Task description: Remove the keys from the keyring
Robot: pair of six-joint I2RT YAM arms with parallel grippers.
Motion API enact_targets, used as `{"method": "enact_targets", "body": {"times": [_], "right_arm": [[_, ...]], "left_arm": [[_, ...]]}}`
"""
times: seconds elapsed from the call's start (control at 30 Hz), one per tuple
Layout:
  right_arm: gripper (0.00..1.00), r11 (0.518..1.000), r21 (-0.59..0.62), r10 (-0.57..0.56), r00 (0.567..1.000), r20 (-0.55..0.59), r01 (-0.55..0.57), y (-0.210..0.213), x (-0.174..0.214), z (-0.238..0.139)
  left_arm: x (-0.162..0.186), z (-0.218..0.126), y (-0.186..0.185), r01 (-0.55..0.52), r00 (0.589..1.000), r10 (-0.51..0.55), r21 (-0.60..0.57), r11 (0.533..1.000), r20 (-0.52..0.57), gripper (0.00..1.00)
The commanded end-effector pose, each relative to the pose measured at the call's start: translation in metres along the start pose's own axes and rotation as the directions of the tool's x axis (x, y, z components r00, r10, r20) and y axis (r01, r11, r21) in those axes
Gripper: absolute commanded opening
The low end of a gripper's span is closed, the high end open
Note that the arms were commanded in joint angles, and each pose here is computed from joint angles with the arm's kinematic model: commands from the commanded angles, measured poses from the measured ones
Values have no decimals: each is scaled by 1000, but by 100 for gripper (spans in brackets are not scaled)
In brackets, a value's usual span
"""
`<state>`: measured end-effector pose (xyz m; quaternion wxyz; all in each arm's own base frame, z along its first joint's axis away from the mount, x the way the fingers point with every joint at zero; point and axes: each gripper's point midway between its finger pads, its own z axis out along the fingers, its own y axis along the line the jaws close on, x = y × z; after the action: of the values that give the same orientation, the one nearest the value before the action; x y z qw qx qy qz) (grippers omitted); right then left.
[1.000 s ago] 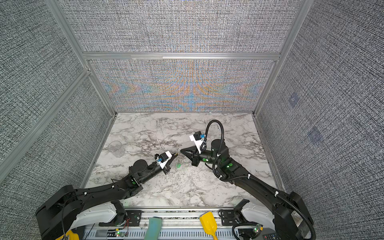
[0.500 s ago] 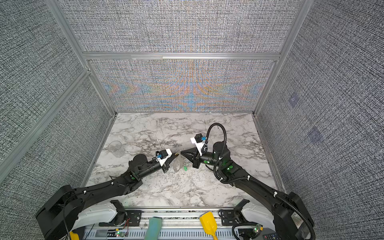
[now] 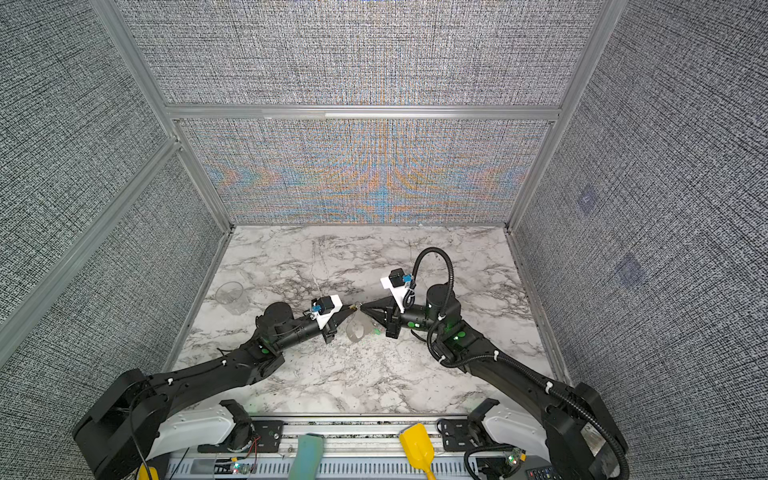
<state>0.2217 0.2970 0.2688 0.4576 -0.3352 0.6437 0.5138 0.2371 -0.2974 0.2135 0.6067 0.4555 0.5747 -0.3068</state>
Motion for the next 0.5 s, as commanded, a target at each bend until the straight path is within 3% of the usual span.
{"method": "enact_targets", "body": {"times": [0.0,0.47], "right_arm": [[0,994,-87,-57,997,43,60,18,-14,-1],[0,989,-103,-107,994,-21,105,18,3,-1]], "left_arm": [[10,-1,3,22,999,-22,-1,1000,-44,0],[1,-4,11,-14,999,16,42,999,-44,0]]}}
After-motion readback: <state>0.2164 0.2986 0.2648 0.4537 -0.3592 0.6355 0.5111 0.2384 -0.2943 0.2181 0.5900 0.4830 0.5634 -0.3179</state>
